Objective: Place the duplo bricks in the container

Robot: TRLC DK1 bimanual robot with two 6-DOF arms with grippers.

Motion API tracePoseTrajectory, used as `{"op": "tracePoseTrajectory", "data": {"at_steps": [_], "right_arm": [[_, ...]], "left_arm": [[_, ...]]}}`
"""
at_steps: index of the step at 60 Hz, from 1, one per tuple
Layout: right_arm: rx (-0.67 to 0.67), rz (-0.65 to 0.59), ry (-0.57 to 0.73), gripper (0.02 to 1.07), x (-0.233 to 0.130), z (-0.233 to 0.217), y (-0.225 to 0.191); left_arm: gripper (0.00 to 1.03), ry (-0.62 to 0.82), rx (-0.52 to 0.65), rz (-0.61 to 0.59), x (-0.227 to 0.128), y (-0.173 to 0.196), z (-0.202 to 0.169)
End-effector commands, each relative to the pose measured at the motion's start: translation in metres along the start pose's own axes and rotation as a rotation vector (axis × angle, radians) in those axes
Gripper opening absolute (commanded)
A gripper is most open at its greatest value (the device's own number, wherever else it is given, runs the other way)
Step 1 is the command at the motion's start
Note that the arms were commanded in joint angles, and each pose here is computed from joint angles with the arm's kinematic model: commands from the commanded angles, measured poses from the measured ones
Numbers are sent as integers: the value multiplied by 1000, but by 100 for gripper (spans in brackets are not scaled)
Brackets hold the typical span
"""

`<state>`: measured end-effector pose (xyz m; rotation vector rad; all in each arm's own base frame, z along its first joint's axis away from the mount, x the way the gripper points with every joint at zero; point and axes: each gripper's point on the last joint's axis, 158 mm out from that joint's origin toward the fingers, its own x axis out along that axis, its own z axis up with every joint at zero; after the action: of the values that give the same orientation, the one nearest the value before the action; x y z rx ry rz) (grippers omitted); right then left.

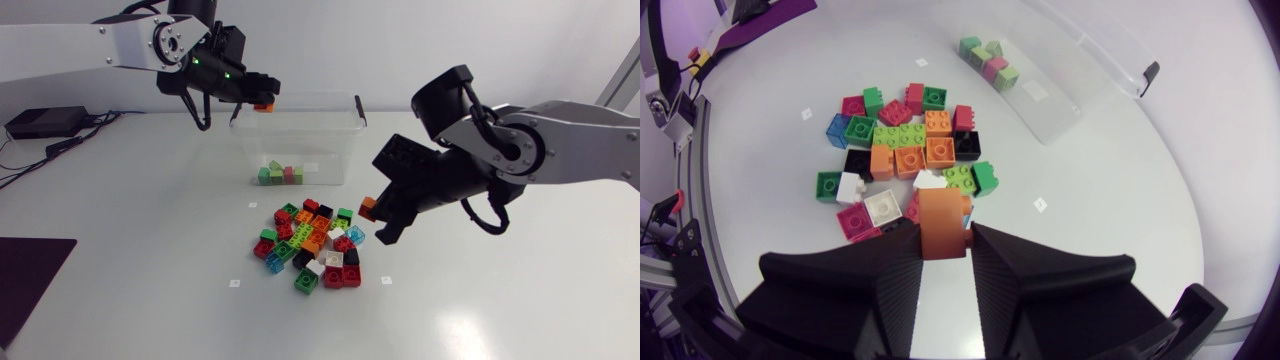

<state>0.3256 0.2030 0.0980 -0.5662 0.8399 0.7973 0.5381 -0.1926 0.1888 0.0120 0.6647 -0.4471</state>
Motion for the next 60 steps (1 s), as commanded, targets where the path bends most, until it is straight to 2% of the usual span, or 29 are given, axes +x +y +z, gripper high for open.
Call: {"op": "tracePoseTrajectory", "data": {"at_steps": [1,3,4,7,8,10,12,14,16,20,28,34,47,60], "right_arm": [[17,-19,-41,22,-10,22,-6],[24,-25,-55,22,-11,29,-9],[29,-28,-65,22,-13,34,-11],[32,-36,-80,22,-15,42,-13],[37,-37,-84,22,-15,45,-15],[39,-43,-95,22,-16,51,-17],[42,-48,-105,22,-17,58,-19],[46,-53,-116,22,-18,64,-22],[50,-54,-121,22,-17,68,-24],[56,-63,-140,22,-16,80,-29],[91,-91,-187,22,-13,102,-46],[116,-112,-218,22,-12,118,-59],[154,-144,-256,22,-4,138,-85],[199,-173,-293,22,13,152,-112]], "left_arm": [[33,-46,-36,45,7,15,15],[37,-58,-35,55,8,18,17],[44,-74,-34,71,10,22,20],[51,-84,-35,80,11,24,21],[59,-92,-34,89,12,26,22],[62,-95,-34,95,12,27,22],[75,-121,-28,99,9,27,26],[83,-136,-22,98,5,26,29],[85,-143,-20,100,2,26,30],[95,-181,-6,100,-8,21,36],[97,-250,47,111,-37,12,48],[96,-223,76,107,-54,5,35],[96,-104,191,41,-75,-20,-21],[96,58,305,-43,-70,-46,-98]]}}
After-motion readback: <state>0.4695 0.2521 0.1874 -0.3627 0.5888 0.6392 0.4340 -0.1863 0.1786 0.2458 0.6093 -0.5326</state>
